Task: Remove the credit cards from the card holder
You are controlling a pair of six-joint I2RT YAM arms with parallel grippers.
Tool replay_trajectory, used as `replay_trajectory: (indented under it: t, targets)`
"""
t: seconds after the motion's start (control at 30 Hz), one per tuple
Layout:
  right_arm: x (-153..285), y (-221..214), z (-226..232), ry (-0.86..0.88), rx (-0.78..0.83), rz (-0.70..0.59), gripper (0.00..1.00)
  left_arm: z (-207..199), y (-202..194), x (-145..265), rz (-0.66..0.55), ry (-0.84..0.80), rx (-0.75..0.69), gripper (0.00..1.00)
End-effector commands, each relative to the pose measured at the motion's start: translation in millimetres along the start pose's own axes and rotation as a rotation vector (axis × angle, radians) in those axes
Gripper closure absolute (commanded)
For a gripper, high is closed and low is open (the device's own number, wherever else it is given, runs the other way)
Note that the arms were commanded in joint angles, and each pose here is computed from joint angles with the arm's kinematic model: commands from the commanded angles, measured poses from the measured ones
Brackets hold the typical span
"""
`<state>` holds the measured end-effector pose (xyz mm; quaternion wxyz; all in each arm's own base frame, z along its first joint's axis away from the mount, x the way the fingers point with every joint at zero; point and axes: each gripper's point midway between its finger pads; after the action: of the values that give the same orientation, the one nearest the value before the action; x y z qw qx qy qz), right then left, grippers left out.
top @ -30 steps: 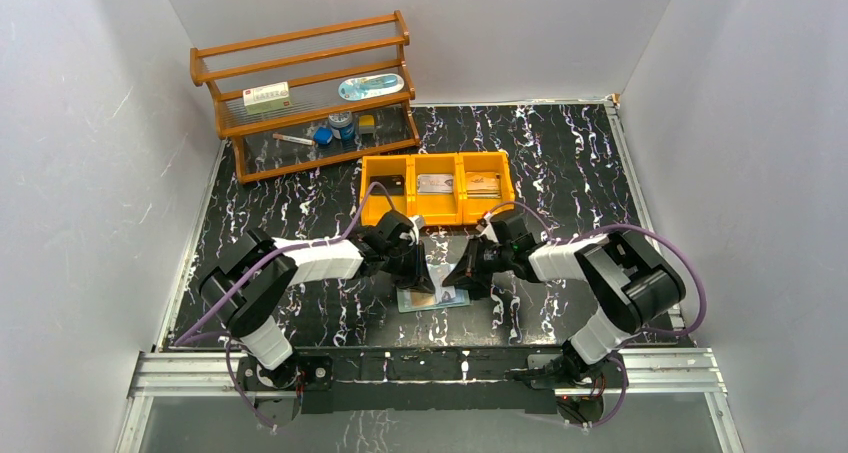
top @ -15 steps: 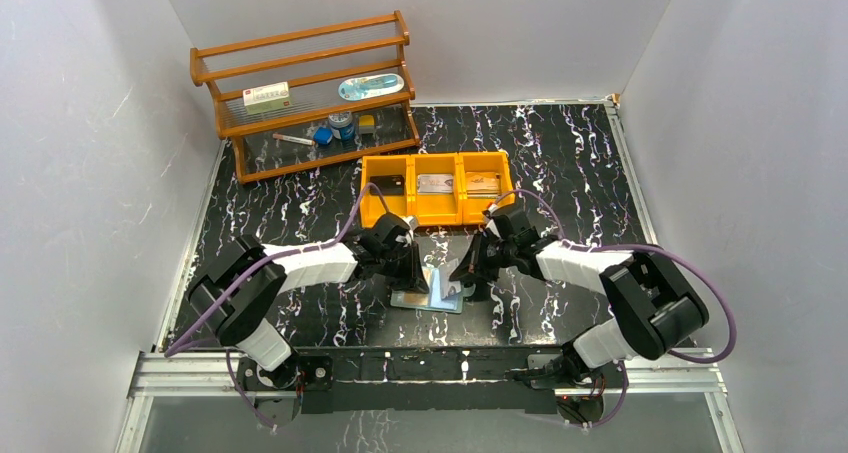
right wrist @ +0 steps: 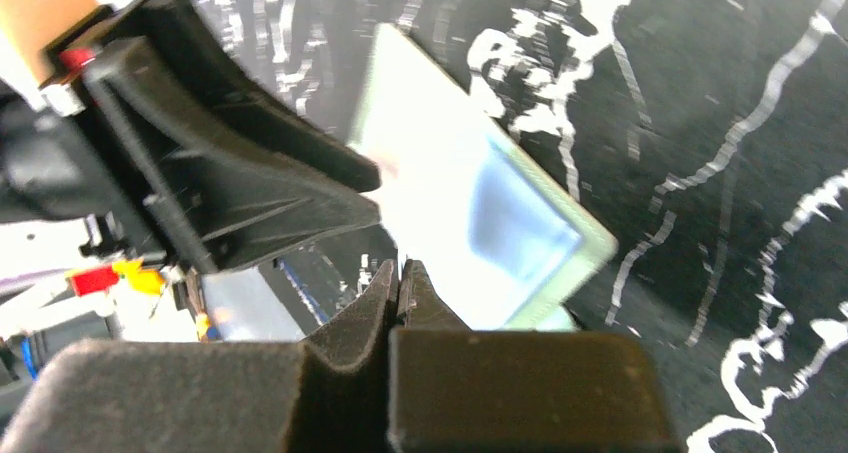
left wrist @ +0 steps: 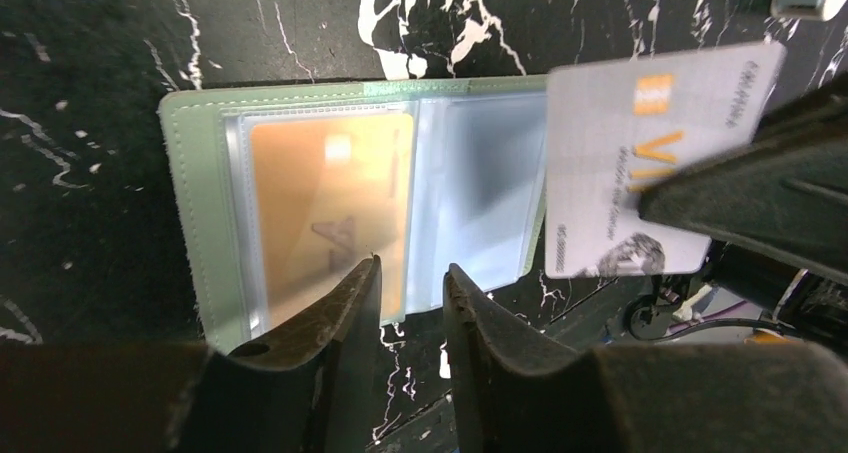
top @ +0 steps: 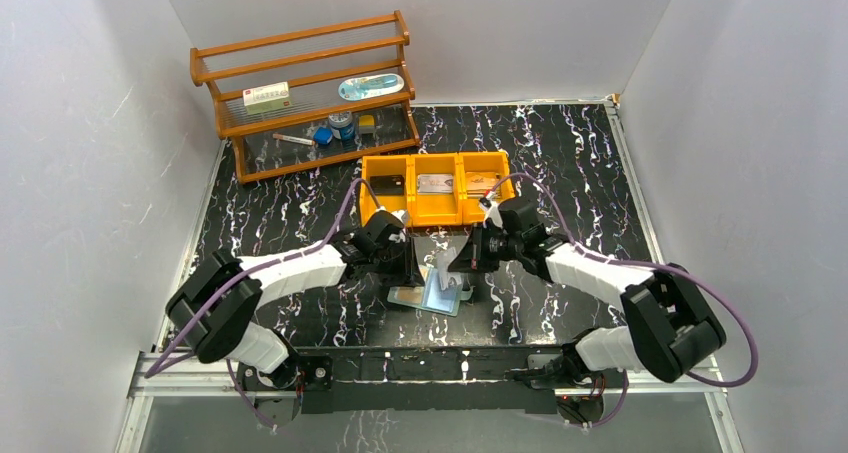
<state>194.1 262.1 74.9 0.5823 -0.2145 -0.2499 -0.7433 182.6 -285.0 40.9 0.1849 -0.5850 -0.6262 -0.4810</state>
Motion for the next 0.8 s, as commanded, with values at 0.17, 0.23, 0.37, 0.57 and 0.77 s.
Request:
replay_trajectory:
  t: [0.17,0.23,0.37,0.57,0.77]
  targets:
    - [37,-5,92,0.480,0.491,-0.028,1.00,43,20,50,-0.173,0.271,0.032,0.63]
    - [40,-2,95,0.483,0.536,-0.044,1.00,57,19,62,-0.191,0.330,0.054,0.60]
    - [43,12,99,0.427,0.619,-0.113,1.00,79,22,84,-0.239,0.391,0.105,0.45]
    - [60,87,105,0.140,0.795,-0.403,1.00,99,20,102,-0.269,0.419,0.174,0.29]
    - [57,150,109,-0.102,1.086,-0.454,1.00,102,16,107,-0.273,0.425,0.195,0.24]
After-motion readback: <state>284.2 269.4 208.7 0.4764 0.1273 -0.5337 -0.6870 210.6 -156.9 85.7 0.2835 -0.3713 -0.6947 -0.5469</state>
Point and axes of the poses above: each gripper's point midway between its finger pads, its own x axis back along the fingers, its own z axis along the line the jaws close on, y = z × x, and after that the axes turned 11 degrees about -x, right-handed
